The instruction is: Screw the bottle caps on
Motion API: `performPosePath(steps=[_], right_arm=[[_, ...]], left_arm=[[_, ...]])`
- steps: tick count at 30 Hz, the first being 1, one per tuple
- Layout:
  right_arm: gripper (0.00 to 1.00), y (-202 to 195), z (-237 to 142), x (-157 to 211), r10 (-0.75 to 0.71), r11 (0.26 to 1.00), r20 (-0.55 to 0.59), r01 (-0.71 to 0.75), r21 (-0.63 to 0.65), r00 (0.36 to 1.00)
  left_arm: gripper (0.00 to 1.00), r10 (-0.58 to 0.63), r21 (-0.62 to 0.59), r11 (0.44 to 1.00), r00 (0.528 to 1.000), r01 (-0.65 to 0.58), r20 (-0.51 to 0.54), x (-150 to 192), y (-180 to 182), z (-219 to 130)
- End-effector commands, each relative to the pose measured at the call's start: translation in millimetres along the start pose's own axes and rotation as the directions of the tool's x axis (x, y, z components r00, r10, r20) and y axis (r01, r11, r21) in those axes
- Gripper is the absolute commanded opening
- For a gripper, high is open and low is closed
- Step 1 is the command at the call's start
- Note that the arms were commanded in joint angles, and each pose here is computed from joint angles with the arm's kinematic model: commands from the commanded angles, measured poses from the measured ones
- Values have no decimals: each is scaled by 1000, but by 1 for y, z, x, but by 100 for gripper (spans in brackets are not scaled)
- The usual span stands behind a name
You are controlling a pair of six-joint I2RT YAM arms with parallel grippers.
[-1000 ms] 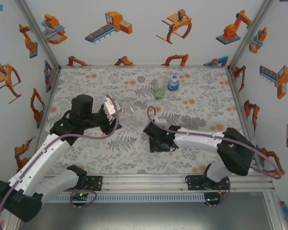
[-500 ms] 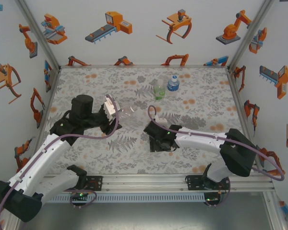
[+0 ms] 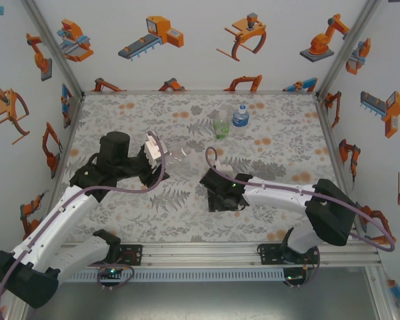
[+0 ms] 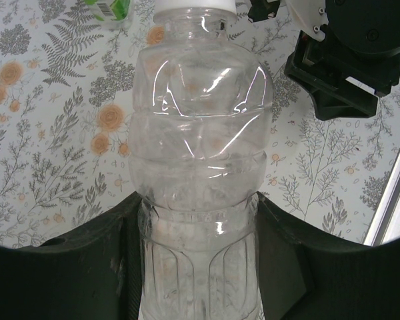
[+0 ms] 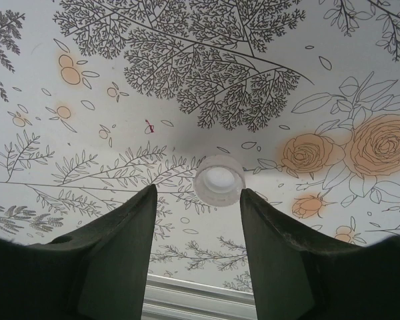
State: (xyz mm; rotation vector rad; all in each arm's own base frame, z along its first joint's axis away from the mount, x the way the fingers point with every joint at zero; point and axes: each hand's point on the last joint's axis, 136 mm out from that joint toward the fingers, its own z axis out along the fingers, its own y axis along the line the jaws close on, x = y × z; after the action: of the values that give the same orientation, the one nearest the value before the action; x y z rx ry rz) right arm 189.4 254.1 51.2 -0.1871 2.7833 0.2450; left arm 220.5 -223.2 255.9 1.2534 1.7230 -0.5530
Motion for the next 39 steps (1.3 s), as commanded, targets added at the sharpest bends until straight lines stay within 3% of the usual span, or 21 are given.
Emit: performPosePath(steps=[1, 21, 39], right_arm=[[50, 0, 2, 1, -5, 1000, -1, 5, 13, 1000], [50, -4, 12, 8, 1, 999, -31, 1, 37, 1000], [54, -4, -9, -3, -4, 999, 9, 3, 34, 1000]], left_arm=[[0, 4, 8, 1000, 999, -5, 34, -10, 0, -3], [0, 4, 9, 1000, 999, -5, 35, -10, 0, -3], [0, 5, 10, 1000, 999, -5, 35, -10, 0, -3]])
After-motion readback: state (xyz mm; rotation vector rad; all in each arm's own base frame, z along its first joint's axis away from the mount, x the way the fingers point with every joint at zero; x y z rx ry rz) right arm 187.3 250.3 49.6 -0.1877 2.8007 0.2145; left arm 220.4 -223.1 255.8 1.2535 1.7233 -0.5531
